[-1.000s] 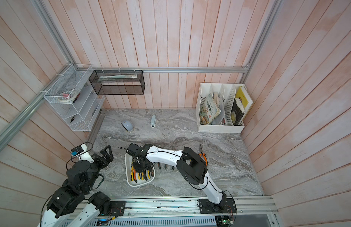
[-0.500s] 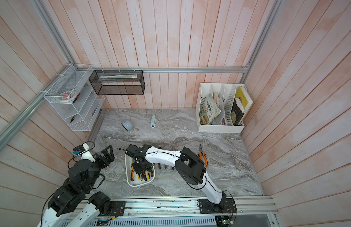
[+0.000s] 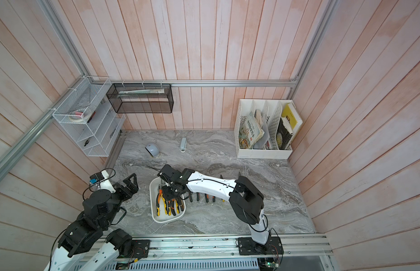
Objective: Take the pliers out of the storage box
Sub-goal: Pick up the pliers from the storage box, then place the pliers at the center of the board.
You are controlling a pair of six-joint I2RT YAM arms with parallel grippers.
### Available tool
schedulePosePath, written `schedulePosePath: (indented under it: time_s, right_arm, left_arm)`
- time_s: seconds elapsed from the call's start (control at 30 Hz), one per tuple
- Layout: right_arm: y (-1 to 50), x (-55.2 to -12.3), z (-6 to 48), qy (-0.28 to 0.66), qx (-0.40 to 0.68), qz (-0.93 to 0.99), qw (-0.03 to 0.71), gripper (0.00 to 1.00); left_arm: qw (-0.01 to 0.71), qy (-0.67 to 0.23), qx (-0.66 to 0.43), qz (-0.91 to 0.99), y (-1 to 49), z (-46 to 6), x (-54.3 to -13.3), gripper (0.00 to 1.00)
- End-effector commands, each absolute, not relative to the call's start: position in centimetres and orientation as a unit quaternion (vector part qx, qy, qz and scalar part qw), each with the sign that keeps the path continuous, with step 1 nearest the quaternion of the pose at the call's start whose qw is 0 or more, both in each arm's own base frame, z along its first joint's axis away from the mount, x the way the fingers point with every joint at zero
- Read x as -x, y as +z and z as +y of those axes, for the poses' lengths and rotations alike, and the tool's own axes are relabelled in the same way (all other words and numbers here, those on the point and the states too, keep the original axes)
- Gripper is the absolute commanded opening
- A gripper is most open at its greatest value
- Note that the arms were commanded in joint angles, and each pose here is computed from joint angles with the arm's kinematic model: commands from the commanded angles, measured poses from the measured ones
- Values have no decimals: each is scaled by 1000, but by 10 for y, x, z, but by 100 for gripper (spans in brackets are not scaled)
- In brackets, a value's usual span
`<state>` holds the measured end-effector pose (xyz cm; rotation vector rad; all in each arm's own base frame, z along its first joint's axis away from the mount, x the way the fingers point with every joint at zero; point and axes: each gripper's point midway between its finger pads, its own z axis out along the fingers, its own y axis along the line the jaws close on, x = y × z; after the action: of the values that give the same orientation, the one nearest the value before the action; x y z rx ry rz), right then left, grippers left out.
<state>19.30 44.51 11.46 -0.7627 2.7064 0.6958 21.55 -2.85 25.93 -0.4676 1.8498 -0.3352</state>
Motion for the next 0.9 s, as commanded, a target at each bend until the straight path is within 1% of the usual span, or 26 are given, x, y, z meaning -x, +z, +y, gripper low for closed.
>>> schedulePosePath:
  time_s: [0.0, 0.2, 0.5, 0.63, 0.87]
  right_arm:
    - [137, -202, 443, 265, 238, 921, 154, 0]
    - [151, -210, 409, 266, 208, 925, 176, 0]
    - [161, -218, 329, 245, 156, 933, 213, 0]
    - [151, -211, 303, 235, 147, 937, 211, 0]
    - [110, -183, 282, 225, 139, 950, 168, 0]
  left_arm:
    - [560, -147, 179, 796, 255, -37, -218, 100]
    - [544, -152, 156, 810, 249, -49, -223, 100]
    - [518, -156, 122, 832, 237, -67, -231, 100]
    - [506, -157, 110, 841, 231, -74, -234, 100]
    - [482, -157, 90, 857, 220, -86, -238, 100]
